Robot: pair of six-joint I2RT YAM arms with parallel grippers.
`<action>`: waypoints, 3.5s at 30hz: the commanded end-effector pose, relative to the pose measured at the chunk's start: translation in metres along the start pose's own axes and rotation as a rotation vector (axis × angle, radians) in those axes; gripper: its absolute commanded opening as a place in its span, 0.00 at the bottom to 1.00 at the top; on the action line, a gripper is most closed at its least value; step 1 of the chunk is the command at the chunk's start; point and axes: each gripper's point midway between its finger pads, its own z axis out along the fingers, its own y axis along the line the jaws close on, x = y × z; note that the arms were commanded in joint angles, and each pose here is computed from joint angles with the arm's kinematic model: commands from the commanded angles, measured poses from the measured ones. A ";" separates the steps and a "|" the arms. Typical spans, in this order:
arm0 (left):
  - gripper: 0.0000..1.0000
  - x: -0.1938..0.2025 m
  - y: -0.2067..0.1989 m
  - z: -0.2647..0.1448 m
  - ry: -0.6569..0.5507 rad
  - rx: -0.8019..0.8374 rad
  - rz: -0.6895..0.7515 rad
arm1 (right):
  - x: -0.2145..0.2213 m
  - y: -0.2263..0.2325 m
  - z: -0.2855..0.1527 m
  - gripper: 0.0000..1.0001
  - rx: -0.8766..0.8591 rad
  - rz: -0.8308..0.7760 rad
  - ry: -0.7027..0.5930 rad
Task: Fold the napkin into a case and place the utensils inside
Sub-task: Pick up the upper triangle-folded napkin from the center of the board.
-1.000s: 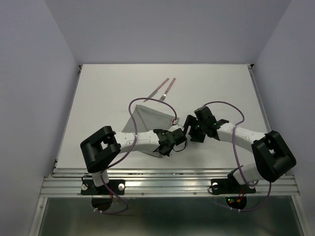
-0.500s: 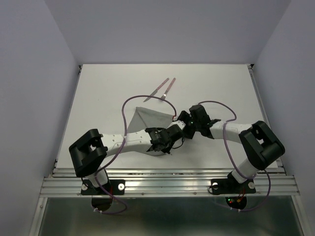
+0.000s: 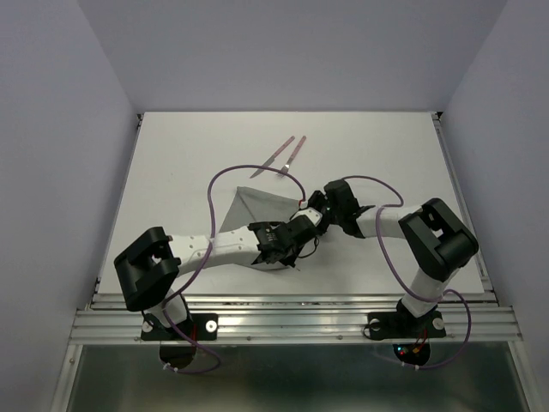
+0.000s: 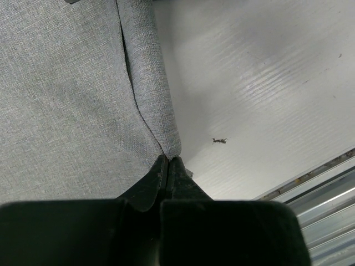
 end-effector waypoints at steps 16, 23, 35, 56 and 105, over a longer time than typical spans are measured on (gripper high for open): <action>0.00 -0.007 0.000 -0.015 -0.071 0.050 -0.013 | -0.012 -0.002 0.019 0.45 0.008 0.011 -0.050; 0.00 -0.003 0.001 -0.018 -0.075 0.062 -0.017 | -0.021 0.004 0.021 0.45 0.005 0.017 -0.086; 0.12 -0.003 0.001 -0.017 -0.077 0.062 -0.005 | -0.023 -0.004 0.019 0.01 0.029 0.055 -0.119; 0.86 -0.018 -0.041 -0.012 -0.115 -0.027 0.025 | -0.030 -0.039 -0.018 0.01 0.103 0.251 -0.251; 0.76 -0.014 -0.039 0.021 -0.174 -0.339 0.048 | -0.039 -0.009 -0.044 0.01 0.203 0.260 -0.240</action>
